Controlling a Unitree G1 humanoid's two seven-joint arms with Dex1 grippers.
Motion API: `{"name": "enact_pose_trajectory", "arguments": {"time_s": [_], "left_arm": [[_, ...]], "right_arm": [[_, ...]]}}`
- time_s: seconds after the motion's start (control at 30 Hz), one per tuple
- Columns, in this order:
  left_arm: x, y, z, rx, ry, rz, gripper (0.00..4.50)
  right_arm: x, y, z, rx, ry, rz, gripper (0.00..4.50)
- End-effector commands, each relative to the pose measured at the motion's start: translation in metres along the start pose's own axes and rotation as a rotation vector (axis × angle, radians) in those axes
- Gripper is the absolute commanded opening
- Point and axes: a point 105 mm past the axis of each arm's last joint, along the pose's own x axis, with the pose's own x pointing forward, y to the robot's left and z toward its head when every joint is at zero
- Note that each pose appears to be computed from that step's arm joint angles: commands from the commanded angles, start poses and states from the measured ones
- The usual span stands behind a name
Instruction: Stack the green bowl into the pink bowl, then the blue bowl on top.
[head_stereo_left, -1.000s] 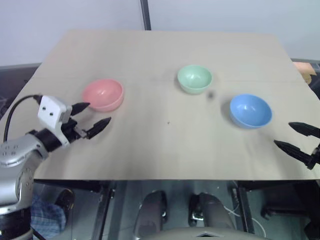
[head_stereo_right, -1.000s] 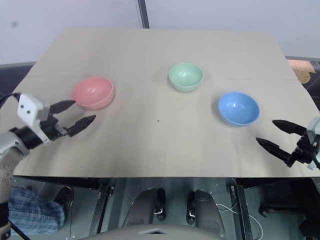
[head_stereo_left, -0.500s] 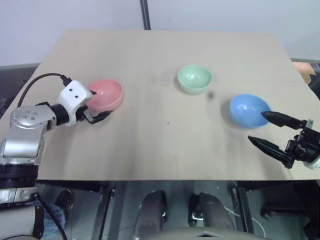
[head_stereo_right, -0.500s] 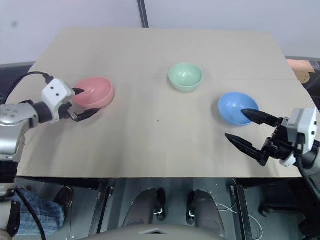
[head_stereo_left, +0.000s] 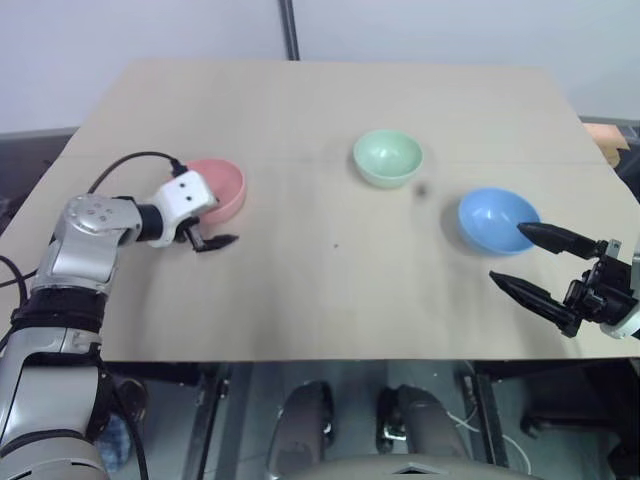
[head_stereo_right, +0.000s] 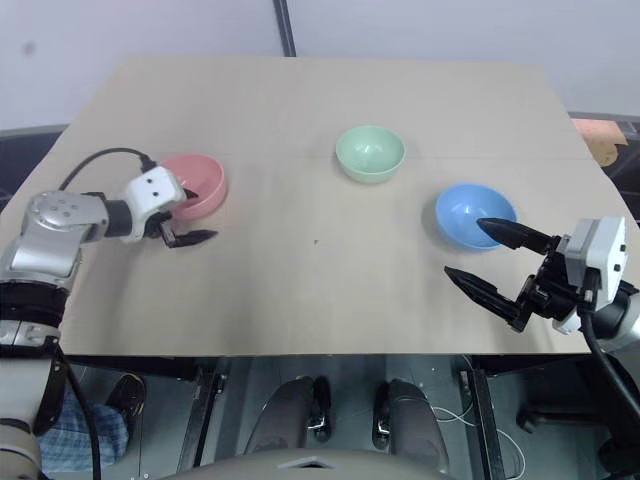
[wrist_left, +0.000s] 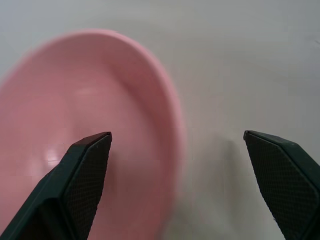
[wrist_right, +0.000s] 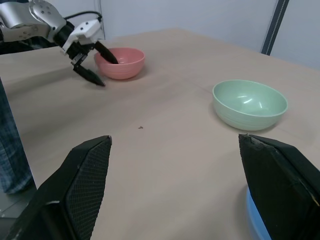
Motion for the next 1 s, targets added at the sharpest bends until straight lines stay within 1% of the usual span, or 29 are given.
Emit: {"name": "enact_pose_trajectory", "arguments": {"time_s": [0.03, 0.07, 0.13, 0.17, 0.2, 0.23, 0.3, 0.33, 0.4, 0.5, 0.63, 0.77, 0.83, 0.9, 1.0], "left_arm": [[-0.004, 0.009, 0.011, 0.031, -0.015, 0.003, 3.96], [-0.003, 0.01, 0.011, 0.036, -0.015, 0.003, 3.71], [-0.003, 0.011, 0.012, 0.043, -0.013, -0.001, 2.79], [-0.003, 0.011, 0.012, 0.049, -0.011, -0.004, 2.41], [-0.003, 0.011, 0.011, 0.052, -0.009, -0.004, 1.78], [-0.003, 0.012, 0.011, 0.056, -0.007, -0.002, 1.28], [-0.003, 0.014, 0.012, 0.062, -0.006, 0.002, 0.36], [-0.002, 0.015, 0.012, 0.07, -0.003, 0.005, 0.02], [-0.001, 0.017, 0.014, 0.111, 0.009, 0.002, 0.02], [0.002, 0.014, 0.024, 0.176, -0.014, -0.029, 0.02], [0.011, 0.001, 0.06, 0.368, -0.113, -0.113, 0.02], [0.021, -0.03, 0.09, 0.546, -0.205, -0.275, 0.02], [0.024, -0.05, 0.104, 0.596, -0.27, -0.368, 0.02], [0.024, -0.071, 0.115, 0.642, -0.335, -0.456, 0.02], [0.028, -0.093, 0.126, 0.755, -0.379, -0.543, 0.02]], "right_arm": [[-0.002, 0.001, 0.009, -0.046, -0.023, -0.003, 4.5], [-0.002, 0.001, 0.009, -0.046, -0.021, -0.004, 4.5], [-0.003, 0.002, 0.008, -0.046, -0.019, -0.005, 4.5], [-0.003, 0.002, 0.008, -0.046, -0.018, -0.006, 4.5], [-0.004, 0.002, 0.007, -0.045, -0.015, -0.008, 4.5], [-0.004, 0.001, 0.007, -0.045, -0.013, -0.009, 4.5], [-0.005, 0.0, 0.007, -0.045, -0.011, -0.013, 4.5], [-0.005, 0.0, 0.006, -0.045, -0.009, -0.015, 4.5], [-0.005, -0.001, 0.005, -0.045, -0.005, -0.016, 4.5], [-0.005, -0.001, 0.004, -0.044, -0.002, -0.014, 4.5], [-0.005, -0.004, 0.004, -0.046, -0.005, -0.016, 4.5], [-0.003, -0.004, 0.005, -0.048, -0.009, -0.013, 4.5], [-0.002, -0.004, 0.005, -0.048, -0.01, -0.013, 4.5], [-0.001, -0.004, 0.005, -0.047, -0.013, -0.011, 4.5], [0.002, -0.005, 0.006, -0.048, -0.016, -0.006, 4.5]]}}
